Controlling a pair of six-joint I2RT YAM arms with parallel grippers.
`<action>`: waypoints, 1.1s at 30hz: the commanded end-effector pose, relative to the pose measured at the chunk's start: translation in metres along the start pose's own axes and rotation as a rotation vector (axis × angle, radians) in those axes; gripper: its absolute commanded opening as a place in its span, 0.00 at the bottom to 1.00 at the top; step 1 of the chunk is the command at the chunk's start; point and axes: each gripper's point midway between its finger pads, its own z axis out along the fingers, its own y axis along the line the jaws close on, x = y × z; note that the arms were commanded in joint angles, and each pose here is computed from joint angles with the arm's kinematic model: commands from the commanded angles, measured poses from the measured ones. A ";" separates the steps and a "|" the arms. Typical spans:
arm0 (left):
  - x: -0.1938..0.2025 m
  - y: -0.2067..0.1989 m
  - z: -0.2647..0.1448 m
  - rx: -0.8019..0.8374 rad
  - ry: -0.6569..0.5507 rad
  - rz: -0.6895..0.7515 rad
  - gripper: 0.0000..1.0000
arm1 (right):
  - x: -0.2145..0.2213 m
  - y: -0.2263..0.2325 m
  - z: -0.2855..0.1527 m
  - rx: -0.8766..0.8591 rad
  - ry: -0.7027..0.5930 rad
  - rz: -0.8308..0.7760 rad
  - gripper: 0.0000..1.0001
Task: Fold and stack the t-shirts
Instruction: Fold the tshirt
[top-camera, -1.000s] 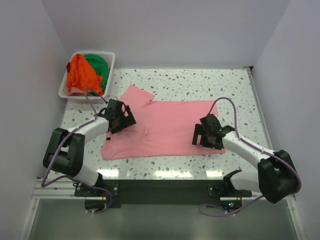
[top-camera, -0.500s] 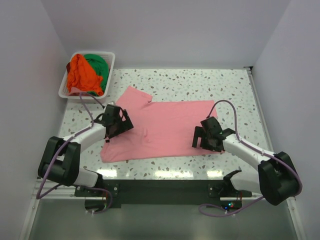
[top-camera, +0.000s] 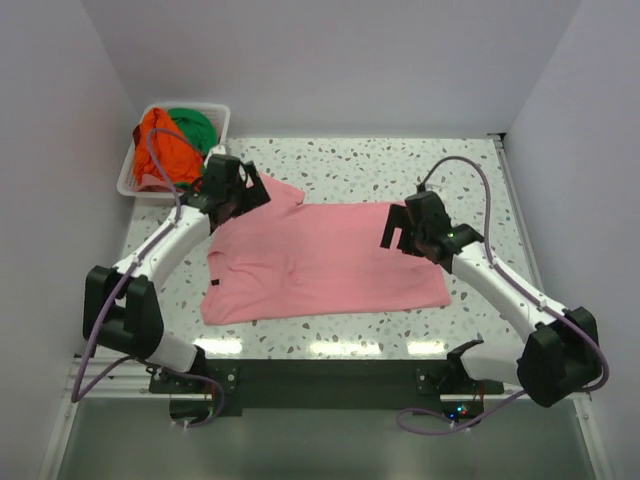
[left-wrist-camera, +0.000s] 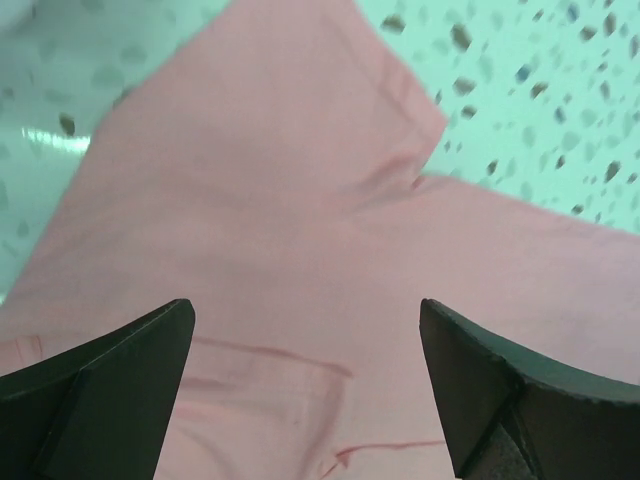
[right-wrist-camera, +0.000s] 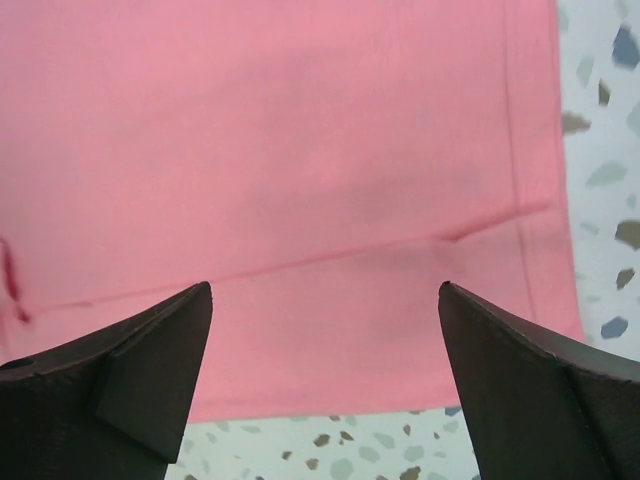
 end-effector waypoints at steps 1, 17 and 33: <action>-0.058 -0.013 0.001 -0.063 -0.100 0.037 1.00 | -0.063 0.002 -0.008 0.034 -0.139 0.045 0.99; -0.145 -0.043 0.161 -0.224 -0.125 0.207 1.00 | -0.091 -0.011 0.024 0.033 -0.093 0.070 0.98; -0.105 -0.015 0.230 -0.263 -0.048 0.299 0.57 | -0.083 -0.024 0.036 0.053 -0.056 0.088 0.99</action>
